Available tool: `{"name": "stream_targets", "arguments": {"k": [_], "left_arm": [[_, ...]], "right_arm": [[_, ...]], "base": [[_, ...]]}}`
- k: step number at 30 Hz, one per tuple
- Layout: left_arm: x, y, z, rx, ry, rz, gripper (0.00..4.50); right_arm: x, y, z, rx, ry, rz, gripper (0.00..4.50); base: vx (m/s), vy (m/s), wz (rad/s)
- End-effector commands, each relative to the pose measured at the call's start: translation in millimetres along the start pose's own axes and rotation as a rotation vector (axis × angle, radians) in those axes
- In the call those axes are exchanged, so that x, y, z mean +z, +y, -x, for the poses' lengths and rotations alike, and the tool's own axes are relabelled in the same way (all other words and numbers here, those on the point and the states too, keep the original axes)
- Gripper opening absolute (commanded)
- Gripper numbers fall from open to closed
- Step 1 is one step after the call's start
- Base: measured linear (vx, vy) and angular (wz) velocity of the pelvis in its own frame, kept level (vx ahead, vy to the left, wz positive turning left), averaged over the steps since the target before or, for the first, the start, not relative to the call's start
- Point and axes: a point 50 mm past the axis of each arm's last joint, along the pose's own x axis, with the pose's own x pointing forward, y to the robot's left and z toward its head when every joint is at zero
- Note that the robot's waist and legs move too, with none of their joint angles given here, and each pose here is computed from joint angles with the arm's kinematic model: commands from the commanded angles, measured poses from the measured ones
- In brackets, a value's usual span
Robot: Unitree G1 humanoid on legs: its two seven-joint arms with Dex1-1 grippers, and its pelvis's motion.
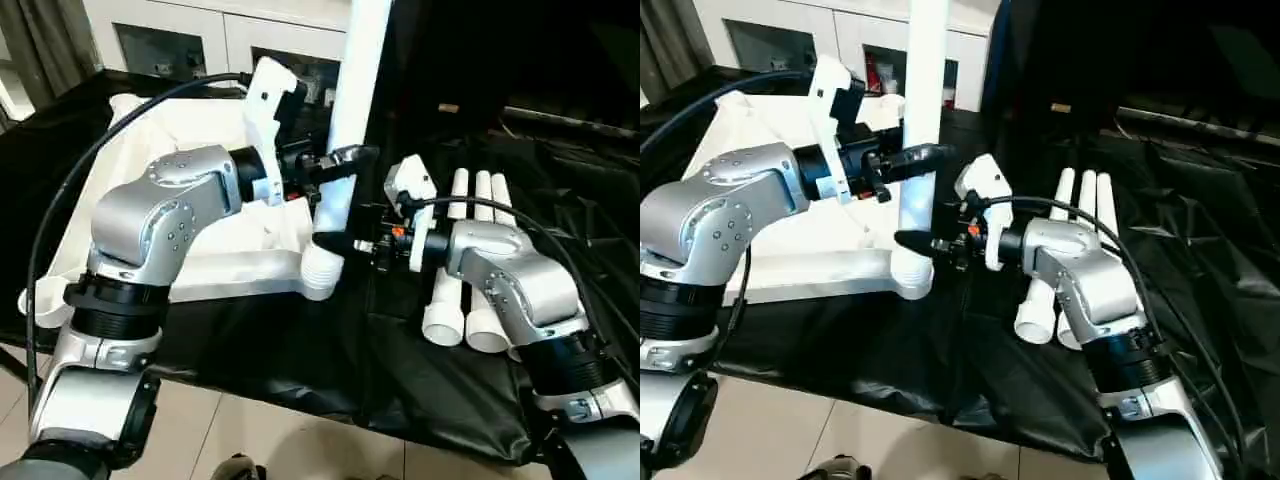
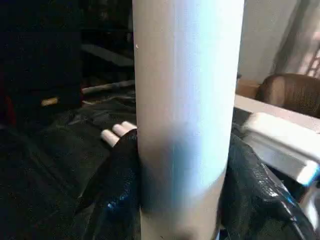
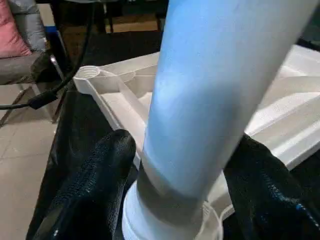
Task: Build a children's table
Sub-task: Pick table leg
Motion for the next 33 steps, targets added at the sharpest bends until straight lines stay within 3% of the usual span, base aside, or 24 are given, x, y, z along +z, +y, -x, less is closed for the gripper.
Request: {"name": "stream_targets", "arguments": {"k": [1,15,25,33], "left_arm": [[8.2,-8.5,-2.6,-0.049,-0.033,-0.016,1.83],[7.2,-11.0,-1.4,-0.079,-0.029,-0.015,1.83],[8.8,-10.0,-1.0,-0.081,-0.035,-0.019,1.83],[10.3,-9.0,-0.4,-0.072,-0.047,-0.015,1.83]], "right_arm": [[-2.9,3.8,-2.5,0.042,0.014,-0.012,2.89],[-4.8,6.9,-1.9,0.097,0.028,-0.028,2.89],[-5.8,7.8,-2.4,0.107,0.014,-0.049,2.02],[-6.7,7.9,-1.7,0.105,0.008,-0.056,1.96]], "base": [[0.0,0.0,0.0],[0.0,0.0,0.0],[0.0,0.0,0.0],[0.0,0.0,0.0]]}}
